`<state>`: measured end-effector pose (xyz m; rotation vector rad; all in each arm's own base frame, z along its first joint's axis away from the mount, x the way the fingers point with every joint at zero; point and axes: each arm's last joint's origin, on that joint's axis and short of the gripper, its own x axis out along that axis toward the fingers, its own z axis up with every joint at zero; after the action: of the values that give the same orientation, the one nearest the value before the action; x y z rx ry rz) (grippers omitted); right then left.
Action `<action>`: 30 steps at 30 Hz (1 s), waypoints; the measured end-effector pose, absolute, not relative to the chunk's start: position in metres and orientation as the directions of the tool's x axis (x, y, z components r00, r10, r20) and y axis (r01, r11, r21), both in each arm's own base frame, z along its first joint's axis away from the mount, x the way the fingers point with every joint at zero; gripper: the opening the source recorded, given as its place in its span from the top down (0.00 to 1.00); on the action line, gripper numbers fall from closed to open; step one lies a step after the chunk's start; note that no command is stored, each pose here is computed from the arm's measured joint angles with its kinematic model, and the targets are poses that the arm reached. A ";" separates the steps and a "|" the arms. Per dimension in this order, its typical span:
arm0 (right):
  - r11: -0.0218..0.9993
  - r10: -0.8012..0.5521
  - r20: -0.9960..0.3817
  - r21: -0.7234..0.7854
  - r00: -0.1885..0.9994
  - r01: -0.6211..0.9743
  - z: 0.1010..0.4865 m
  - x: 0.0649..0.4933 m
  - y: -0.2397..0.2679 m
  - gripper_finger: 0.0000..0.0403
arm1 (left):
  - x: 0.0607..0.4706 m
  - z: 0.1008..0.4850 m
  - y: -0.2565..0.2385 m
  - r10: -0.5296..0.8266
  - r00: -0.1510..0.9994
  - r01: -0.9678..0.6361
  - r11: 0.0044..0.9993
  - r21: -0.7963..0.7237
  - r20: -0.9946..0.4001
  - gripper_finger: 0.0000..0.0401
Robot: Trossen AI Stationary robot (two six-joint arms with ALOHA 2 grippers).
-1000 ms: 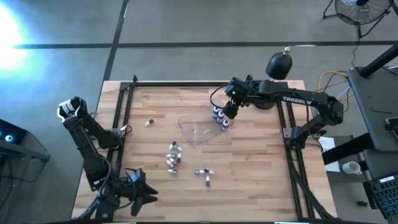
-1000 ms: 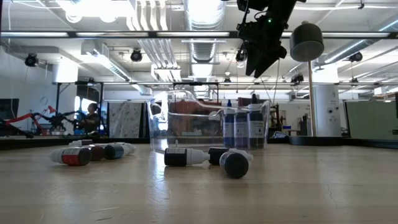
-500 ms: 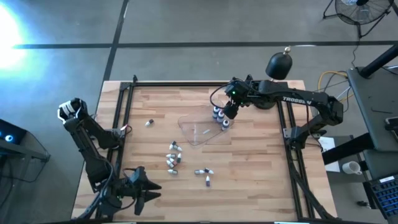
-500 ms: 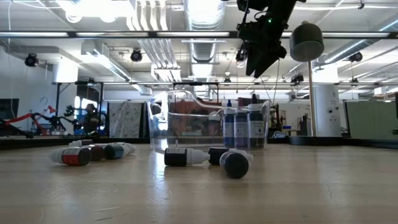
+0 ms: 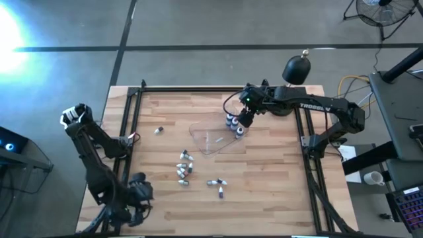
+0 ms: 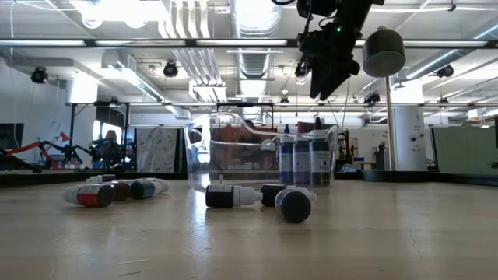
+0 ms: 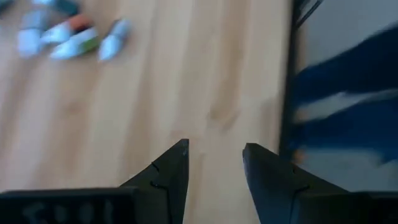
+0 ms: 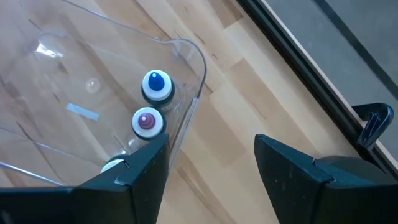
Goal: Pick & Place food coloring
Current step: Put the big pink food coloring bottle into the transparent bin
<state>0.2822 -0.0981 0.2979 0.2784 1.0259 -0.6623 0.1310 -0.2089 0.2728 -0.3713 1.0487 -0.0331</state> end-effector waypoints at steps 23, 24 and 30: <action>0.790 -0.374 -0.867 -0.111 0.331 0.602 0.291 0.281 -0.098 0.43 | 0.112 0.280 -0.206 -0.146 0.123 -0.115 0.980 -0.160 -0.982 0.68; 0.795 -0.376 -0.866 -0.118 0.330 0.596 0.291 0.281 -0.098 0.43 | 0.112 0.280 -0.206 -0.145 0.123 -0.127 0.979 -0.161 -0.982 0.67; 0.809 -0.378 -0.865 -0.135 0.330 0.572 0.291 0.281 -0.098 0.43 | 0.114 0.276 -0.208 -0.129 0.117 -0.148 0.978 -0.145 -0.985 0.59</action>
<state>0.2808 -0.0985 0.2913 0.2076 1.0672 -0.6266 0.1135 -0.2084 0.2765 -0.2281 1.4578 0.0141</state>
